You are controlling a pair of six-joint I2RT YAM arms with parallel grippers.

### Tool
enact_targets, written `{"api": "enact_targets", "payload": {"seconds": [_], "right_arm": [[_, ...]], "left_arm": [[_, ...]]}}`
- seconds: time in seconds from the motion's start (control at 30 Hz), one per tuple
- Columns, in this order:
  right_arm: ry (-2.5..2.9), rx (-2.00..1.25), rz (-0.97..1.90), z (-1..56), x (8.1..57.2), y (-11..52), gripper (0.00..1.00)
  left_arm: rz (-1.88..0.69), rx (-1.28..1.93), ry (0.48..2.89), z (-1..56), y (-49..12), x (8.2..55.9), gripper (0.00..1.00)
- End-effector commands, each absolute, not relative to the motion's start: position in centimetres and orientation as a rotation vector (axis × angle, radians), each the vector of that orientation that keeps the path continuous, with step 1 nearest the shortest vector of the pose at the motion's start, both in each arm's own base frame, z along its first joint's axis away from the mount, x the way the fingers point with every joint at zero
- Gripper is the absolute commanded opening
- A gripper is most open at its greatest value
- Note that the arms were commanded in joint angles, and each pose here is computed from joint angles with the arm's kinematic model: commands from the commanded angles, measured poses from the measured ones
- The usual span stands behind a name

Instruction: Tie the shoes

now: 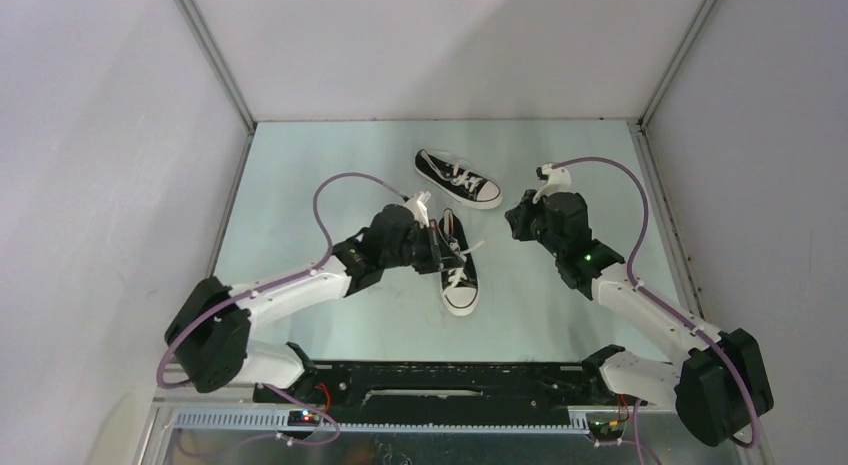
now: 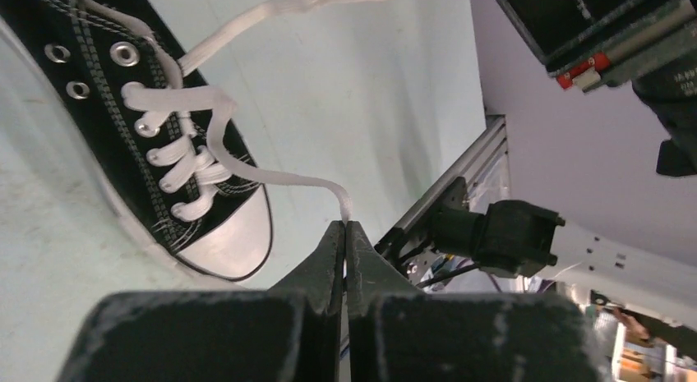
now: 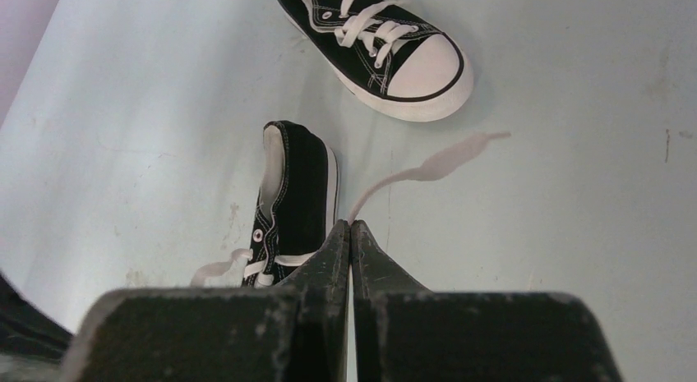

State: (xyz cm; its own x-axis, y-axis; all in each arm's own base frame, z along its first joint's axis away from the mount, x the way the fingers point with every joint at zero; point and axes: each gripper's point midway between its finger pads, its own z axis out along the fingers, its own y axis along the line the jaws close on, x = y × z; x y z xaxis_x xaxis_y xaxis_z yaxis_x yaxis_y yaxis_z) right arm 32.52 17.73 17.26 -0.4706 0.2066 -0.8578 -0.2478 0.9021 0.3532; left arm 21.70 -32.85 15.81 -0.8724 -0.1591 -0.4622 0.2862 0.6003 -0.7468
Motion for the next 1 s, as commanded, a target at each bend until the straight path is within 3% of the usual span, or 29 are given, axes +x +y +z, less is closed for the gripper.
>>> {"api": "enact_targets", "payload": {"seconds": [0.0, 0.17, 0.47, 0.53, 0.63, 0.7, 0.77, 0.97], "right_arm": [[1.914, -0.057, 0.564, 19.1, 32.7, 18.1, 0.00], [1.922, -0.040, 0.571, 18.9, 32.9, 17.8, 0.00], [1.941, -0.028, 0.568, 18.2, 33.1, 17.6, 0.00], [1.946, -0.014, 0.566, 18.1, 33.3, 17.4, 0.00], [1.952, -0.018, 0.593, 18.0, 33.3, 17.4, 0.00], [1.954, -0.024, 0.601, 17.9, 33.3, 17.6, 0.00], [1.956, -0.046, 0.619, 17.9, 33.2, 18.0, 0.00], [1.961, -0.089, 0.639, 17.6, 32.9, 18.8, 0.00]], "left_arm": [[-1.363, -0.025, 2.197, 19.8, -36.3, 24.1, 0.00], [-1.370, -0.056, 2.172, 20.2, -39.4, 25.6, 0.00], [-1.144, -0.127, 2.173, 17.8, -40.6, 30.7, 0.00], [-1.099, -0.092, 2.197, 17.1, -40.3, 30.7, 0.07], [-1.006, -0.005, 2.257, 15.8, -39.5, 30.0, 0.40], [-0.907, 0.024, 2.289, 15.0, -37.8, 29.5, 0.51], [-0.852, 0.065, 2.289, 15.1, -36.4, 28.9, 0.57], [-0.677, 0.287, 2.301, 15.9, -32.5, 27.9, 0.58]]}}
